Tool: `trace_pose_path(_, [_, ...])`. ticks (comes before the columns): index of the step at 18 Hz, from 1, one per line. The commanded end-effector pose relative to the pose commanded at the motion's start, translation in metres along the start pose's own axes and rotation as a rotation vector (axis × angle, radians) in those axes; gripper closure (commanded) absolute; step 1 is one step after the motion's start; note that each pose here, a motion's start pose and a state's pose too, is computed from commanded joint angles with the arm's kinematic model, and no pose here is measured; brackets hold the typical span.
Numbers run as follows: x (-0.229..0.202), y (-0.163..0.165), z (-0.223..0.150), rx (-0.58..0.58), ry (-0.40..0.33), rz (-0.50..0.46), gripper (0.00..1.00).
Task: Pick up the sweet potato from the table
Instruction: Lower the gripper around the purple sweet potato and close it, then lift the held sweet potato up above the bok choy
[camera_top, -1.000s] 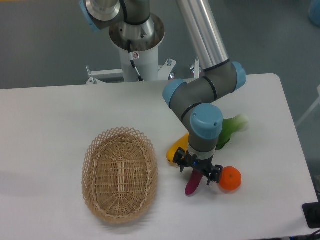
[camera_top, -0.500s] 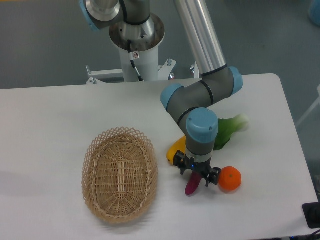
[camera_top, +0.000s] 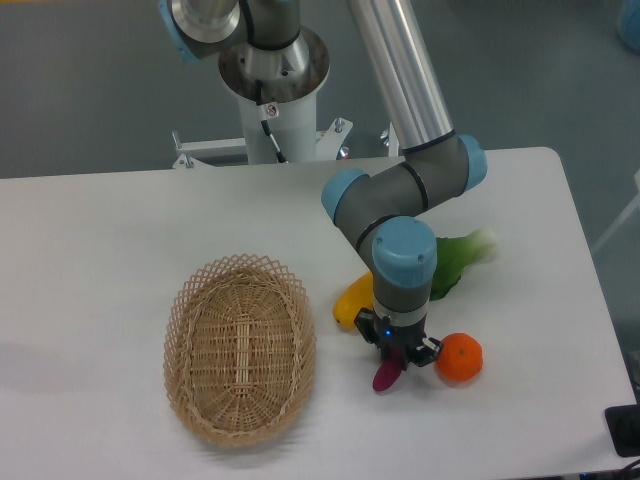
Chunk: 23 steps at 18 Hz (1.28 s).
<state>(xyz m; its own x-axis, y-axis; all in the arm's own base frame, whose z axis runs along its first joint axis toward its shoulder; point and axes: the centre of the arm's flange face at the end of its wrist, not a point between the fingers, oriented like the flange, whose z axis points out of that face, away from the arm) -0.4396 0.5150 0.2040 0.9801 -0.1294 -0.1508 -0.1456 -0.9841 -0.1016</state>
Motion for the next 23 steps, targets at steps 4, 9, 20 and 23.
trace_pose_path(4, [-0.012, -0.004, -0.045, 0.039, -0.056, 0.049, 0.75])
trace_pose_path(9, [-0.028, 0.015, -0.105, 0.081, -0.106, 0.105, 0.75])
trace_pose_path(20, [-0.055, 0.089, -0.189, 0.109, -0.02, 0.167, 0.75])
trace_pose_path(23, [-0.058, 0.111, -0.206, 0.097, -0.007, 0.216, 0.76])
